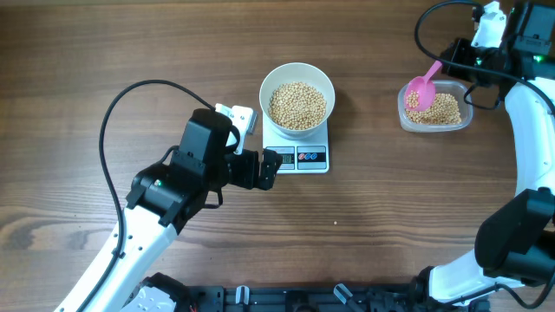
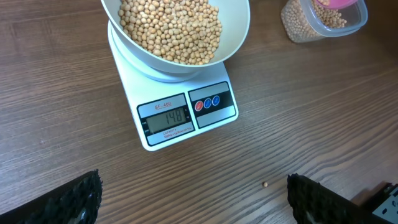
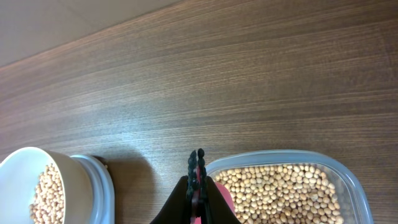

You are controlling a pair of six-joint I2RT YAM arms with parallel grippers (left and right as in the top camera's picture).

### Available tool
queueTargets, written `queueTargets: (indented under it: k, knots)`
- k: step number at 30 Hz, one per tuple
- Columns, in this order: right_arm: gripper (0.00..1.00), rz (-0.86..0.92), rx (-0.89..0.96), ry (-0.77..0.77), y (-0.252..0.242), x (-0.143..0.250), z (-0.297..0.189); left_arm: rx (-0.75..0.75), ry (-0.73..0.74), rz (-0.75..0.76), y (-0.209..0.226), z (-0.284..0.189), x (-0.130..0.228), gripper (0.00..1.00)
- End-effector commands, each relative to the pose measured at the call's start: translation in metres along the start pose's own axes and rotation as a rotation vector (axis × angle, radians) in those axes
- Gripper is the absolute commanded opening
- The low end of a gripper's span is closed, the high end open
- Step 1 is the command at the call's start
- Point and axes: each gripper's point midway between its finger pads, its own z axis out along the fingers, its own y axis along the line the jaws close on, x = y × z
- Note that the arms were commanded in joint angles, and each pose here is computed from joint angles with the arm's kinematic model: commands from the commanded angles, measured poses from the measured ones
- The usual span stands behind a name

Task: Scoop item into bowl and weigh 150g on scale
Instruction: 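Lift the scoop and carry it over the white bowl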

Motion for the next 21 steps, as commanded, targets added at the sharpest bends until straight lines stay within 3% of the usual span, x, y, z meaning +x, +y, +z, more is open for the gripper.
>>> queueTargets:
  k: [1, 12, 21]
  knots:
    - [0.04, 0.055, -0.029, -0.014, 0.008, -0.002, -0.008, 0.001, 0.003, 0.009, -0.001, 0.002, 0.000, 1.00]
    - [0.04, 0.216, -0.319, -0.045, 0.031, -0.018, -0.028, 0.001, 0.003, 0.009, -0.001, 0.002, 0.000, 1.00]
    - [0.04, 0.205, -0.529, -0.126, 0.077, -0.049, -0.041, 0.001, 0.003, 0.009, -0.001, 0.002, 0.000, 1.00]
